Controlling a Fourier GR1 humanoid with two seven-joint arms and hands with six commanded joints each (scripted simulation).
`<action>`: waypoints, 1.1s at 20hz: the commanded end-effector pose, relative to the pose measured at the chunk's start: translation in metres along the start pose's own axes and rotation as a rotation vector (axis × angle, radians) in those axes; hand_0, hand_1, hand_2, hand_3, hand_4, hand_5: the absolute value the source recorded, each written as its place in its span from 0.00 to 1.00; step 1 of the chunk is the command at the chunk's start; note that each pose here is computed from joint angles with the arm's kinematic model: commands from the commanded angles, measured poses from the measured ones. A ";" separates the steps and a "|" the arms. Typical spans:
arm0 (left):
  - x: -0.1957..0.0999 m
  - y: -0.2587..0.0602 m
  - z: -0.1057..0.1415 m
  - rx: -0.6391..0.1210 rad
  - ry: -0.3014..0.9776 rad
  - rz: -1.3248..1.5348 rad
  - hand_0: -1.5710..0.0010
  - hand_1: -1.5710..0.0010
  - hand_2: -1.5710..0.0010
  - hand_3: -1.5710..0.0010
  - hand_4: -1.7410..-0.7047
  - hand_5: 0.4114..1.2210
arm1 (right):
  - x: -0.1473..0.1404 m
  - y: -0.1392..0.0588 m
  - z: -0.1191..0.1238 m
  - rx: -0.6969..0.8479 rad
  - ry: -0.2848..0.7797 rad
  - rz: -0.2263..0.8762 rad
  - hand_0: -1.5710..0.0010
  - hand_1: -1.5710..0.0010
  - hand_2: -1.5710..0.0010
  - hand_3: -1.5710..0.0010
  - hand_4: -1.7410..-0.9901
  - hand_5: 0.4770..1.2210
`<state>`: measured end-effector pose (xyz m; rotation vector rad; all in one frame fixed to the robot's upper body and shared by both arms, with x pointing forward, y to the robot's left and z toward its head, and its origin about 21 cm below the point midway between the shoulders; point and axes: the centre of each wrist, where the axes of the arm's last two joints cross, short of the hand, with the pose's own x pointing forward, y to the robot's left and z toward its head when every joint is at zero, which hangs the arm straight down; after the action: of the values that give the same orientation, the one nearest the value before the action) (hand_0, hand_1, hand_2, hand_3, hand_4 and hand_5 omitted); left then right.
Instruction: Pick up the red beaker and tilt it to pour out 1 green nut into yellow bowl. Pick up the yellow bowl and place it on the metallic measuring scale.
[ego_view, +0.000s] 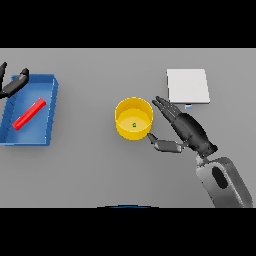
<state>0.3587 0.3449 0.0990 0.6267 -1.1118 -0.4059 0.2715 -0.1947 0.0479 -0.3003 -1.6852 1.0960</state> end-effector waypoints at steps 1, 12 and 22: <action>0.000 -0.001 0.001 -0.002 -0.002 -0.003 1.00 1.00 1.00 1.00 0.99 0.31 | 0.005 0.001 -0.005 0.059 -0.035 0.065 1.00 1.00 1.00 1.00 0.69 0.30; -0.005 0.003 0.000 -0.017 -0.003 0.010 1.00 1.00 1.00 1.00 0.98 0.34 | 0.023 -0.007 -0.064 0.505 -0.201 0.557 1.00 1.00 1.00 1.00 0.70 0.31; -0.011 0.002 0.005 -0.016 -0.012 0.028 1.00 1.00 1.00 1.00 0.98 0.33 | 0.020 0.011 -0.100 0.693 -0.145 0.718 1.00 1.00 1.00 1.00 0.63 0.34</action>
<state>0.3502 0.3519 0.0944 0.5954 -1.1263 -0.3945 0.3453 -0.1237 0.0544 -0.3872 -1.2197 2.1949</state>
